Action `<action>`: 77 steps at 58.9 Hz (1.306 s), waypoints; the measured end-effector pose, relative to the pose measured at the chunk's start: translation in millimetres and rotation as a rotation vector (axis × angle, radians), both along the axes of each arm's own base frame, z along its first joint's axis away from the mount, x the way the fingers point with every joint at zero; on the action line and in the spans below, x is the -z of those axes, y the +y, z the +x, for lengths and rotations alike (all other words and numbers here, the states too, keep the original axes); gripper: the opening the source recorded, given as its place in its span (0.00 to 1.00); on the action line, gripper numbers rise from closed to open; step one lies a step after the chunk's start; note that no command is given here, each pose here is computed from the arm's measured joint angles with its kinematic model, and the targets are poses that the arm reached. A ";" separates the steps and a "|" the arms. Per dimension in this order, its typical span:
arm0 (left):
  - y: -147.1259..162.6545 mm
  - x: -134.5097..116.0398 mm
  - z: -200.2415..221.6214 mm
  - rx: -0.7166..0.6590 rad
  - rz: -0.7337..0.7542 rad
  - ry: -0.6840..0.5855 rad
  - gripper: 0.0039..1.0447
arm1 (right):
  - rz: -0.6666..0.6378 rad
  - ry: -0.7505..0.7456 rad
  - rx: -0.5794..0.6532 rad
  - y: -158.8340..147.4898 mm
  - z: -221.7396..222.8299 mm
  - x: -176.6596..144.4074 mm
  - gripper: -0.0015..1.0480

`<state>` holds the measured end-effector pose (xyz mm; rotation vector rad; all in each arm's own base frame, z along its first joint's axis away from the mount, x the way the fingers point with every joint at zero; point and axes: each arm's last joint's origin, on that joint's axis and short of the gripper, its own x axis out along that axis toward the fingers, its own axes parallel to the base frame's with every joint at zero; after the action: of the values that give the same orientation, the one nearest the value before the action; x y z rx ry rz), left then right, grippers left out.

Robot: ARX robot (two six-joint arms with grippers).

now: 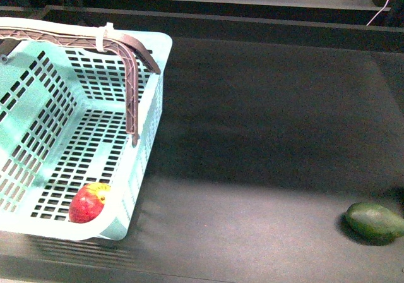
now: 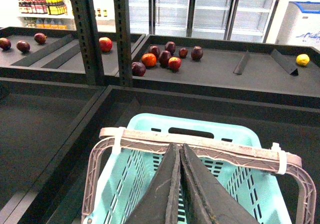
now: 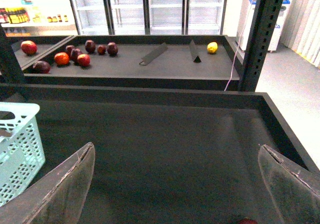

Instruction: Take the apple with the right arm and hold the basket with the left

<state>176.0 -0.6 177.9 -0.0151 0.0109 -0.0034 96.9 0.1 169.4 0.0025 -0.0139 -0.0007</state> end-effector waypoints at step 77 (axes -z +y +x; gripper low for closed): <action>0.2 6.1 -64.3 0.000 0.004 -0.027 0.03 | 0.000 0.000 0.000 0.0 0.0 0.0 0.92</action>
<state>111.7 -0.4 171.7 -0.0113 -0.0166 -0.0035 96.9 0.1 169.4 0.0025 -0.0139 -0.0004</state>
